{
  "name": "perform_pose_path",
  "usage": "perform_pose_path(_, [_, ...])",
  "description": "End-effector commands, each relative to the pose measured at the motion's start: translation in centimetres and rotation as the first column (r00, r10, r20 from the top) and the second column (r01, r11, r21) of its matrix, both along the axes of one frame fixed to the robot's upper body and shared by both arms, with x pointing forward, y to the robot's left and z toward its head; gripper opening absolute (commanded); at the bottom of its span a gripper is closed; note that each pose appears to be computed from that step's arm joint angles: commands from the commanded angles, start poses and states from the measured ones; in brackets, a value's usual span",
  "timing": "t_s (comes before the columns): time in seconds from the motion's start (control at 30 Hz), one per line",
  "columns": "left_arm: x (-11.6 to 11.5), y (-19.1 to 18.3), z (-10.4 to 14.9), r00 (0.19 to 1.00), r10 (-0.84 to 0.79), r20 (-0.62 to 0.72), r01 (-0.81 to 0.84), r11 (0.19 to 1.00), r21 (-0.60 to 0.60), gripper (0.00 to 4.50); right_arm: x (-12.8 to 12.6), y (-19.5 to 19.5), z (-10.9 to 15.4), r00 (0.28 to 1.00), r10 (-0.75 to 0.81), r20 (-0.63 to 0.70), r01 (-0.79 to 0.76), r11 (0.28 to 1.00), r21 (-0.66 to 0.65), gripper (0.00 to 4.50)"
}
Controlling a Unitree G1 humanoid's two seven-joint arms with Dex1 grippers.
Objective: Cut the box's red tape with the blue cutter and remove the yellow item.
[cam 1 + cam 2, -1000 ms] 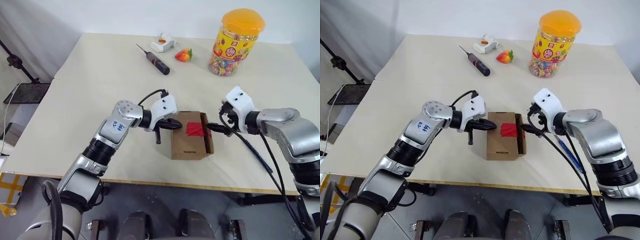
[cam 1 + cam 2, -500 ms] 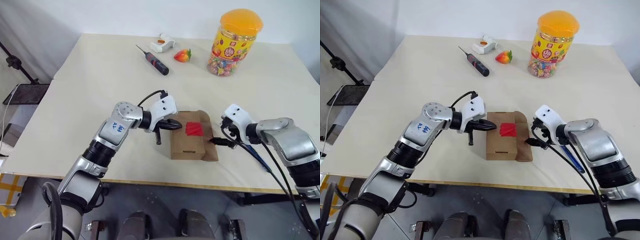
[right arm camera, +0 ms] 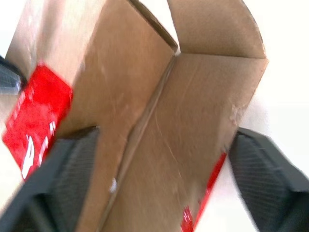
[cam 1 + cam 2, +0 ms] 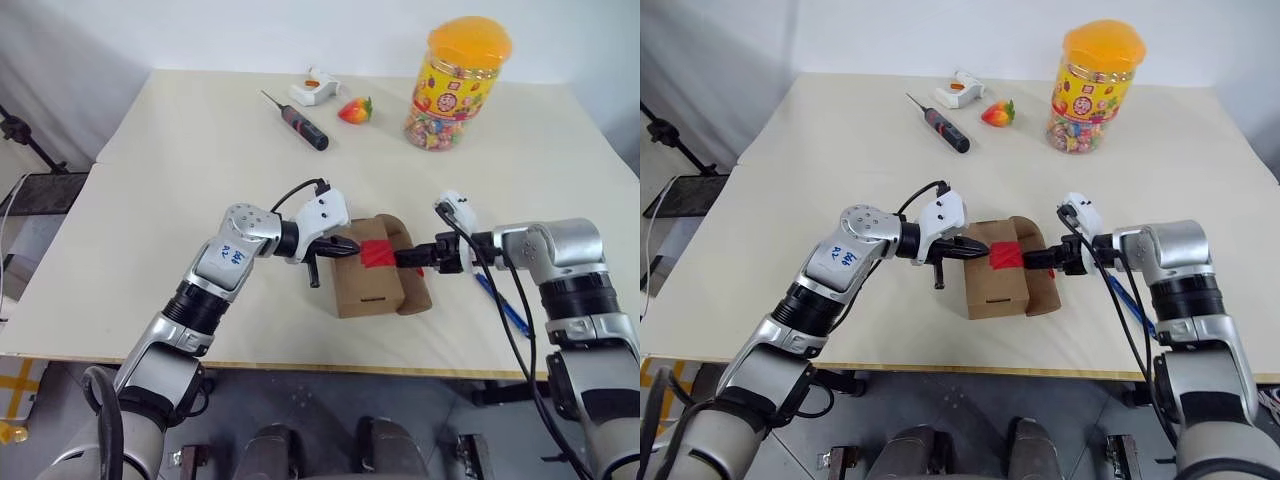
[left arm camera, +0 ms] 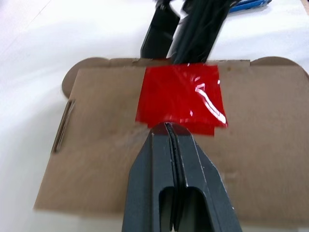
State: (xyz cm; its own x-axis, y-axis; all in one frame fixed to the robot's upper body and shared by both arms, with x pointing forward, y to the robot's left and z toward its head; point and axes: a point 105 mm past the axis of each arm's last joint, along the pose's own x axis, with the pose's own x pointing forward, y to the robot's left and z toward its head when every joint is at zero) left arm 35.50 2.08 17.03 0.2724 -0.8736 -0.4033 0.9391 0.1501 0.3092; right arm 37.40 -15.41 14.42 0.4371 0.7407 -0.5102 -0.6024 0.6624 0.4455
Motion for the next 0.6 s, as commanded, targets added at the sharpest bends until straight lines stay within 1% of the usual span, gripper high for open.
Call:
perform_pose_path(0.03, [-0.3, -0.2, -1.4, 0.999, -0.015, -0.035, 0.016, 0.999, 0.034, 0.00, -0.2, 1.2, 0.7, 0.999, 0.046, -0.017, -0.045, 0.998, 0.036, 2.89])
perform_pose_path(0.1, [-0.3, -0.1, -1.4, 0.999, -0.015, -0.035, 0.017, 0.999, 0.033, 0.00, 0.0, 1.1, 0.8, 0.999, 0.030, -0.021, -0.029, 0.999, 0.038, 2.20])
perform_pose_path(0.13, [-0.3, -0.1, -1.4, 0.999, -0.016, -0.036, 0.017, 0.999, 0.033, 0.00, 0.2, 1.0, 1.0, 1.000, 0.014, -0.021, -0.013, 0.999, 0.041, 1.93])
perform_pose_path(0.17, [-0.3, -0.1, -1.4, 0.999, -0.016, -0.036, 0.018, 0.999, 0.033, 0.00, 0.3, 0.9, 1.2, 1.000, 0.001, -0.019, -0.001, 0.999, 0.045, 1.52])
perform_pose_path(0.2, [-0.3, -0.1, -1.4, 0.999, -0.016, -0.036, 0.018, 0.999, 0.033, 0.00, 0.4, 0.7, 1.4, 1.000, -0.009, -0.015, 0.010, 0.999, 0.048, 1.24])
perform_pose_path(0.3, [-0.3, 0.0, -1.4, 0.999, -0.014, -0.034, 0.015, 0.999, 0.029, 0.00, 0.5, 0.2, 2.7, 0.999, -0.045, 0.012, 0.044, 0.998, 0.046, 0.25])
perform_pose_path(0.33, [-0.3, 0.0, -1.4, 0.999, -0.012, -0.033, 0.013, 1.000, 0.028, 0.00, 0.5, 0.0, 3.1, 0.998, -0.056, 0.023, 0.056, 0.998, 0.037, 0.01])
perform_pose_path(0.47, [-0.2, 0.3, -1.2, 1.000, 0.007, -0.024, -0.007, 1.000, 0.015, 0.00, -0.5, -0.2, 5.5, 0.994, -0.082, 0.070, 0.082, 0.997, -0.003, 0.01])
perform_pose_path(0.6, [-0.2, 0.5, -1.1, 1.000, 0.016, -0.015, -0.016, 1.000, -0.001, 0.00, -2.1, 0.1, 7.1, 0.990, -0.086, 0.108, 0.093, 0.994, -0.061, 0.01])
